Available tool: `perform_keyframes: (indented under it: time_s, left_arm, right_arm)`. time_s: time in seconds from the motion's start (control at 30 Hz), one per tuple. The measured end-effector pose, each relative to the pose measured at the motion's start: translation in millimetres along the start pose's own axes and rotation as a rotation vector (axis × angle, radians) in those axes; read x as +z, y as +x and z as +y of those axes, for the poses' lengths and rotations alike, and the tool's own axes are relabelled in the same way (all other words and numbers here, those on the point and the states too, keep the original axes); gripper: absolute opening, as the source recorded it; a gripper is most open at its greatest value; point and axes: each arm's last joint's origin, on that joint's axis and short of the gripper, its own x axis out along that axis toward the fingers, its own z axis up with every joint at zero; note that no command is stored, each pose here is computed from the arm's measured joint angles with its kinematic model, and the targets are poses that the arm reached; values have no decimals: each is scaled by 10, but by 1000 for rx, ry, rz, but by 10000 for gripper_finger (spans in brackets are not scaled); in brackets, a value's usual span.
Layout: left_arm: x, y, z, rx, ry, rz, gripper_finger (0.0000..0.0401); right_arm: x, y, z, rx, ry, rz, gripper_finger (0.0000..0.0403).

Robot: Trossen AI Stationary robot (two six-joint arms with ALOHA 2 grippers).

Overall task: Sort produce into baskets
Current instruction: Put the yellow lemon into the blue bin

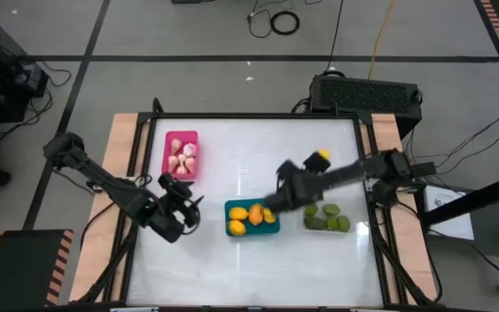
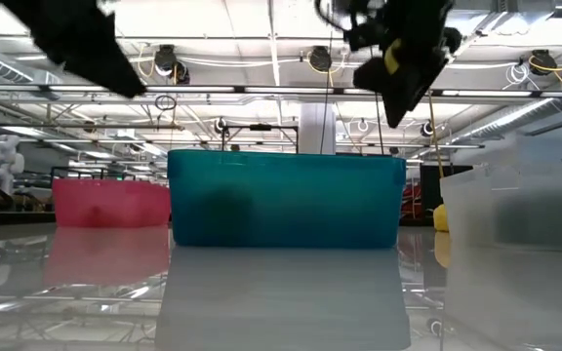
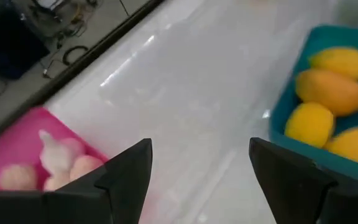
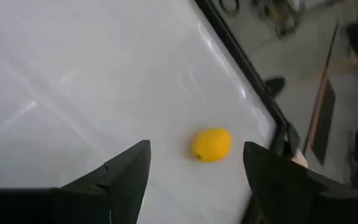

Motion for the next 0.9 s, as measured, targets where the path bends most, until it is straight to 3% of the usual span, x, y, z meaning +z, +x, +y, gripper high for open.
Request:
perform_keyframes:
  time_s: [0.1, 0.2, 0.27, 0.37, 0.47, 0.6, 0.77, 0.9]
  left_arm:
    - [-300, 134, 143, -11, -130, -86, 274]
    - [-483, 271, 148, -104, -404, -269, 274]
    - [-591, 353, 135, -189, -490, -364, 274]
    - [-743, 435, 185, -291, -424, -427, 274]
    - [-845, 480, 280, -342, -443, -447, 274]
    - [-873, 501, 315, -376, -392, -443, 274]
    - [-845, 514, 313, -429, -316, -438, 274]
    - [-837, 530, 316, -443, -296, -432, 274]
  right_arm:
    - [164, 266, -230, -23, 32, 94, 250]
    - [270, 573, -437, -44, 84, 151, 250]
    - [294, 790, -571, -52, 130, 197, 250]
    - [283, 1102, -741, -65, 205, 252, 250]
    - [211, 1377, -839, -61, 269, 337, 250]
    - [79, 1613, -812, 10, 332, 415, 249]
    - [22, 1777, -679, 162, 371, 416, 249]
    - [-11, 1800, -660, 160, 374, 413, 249]
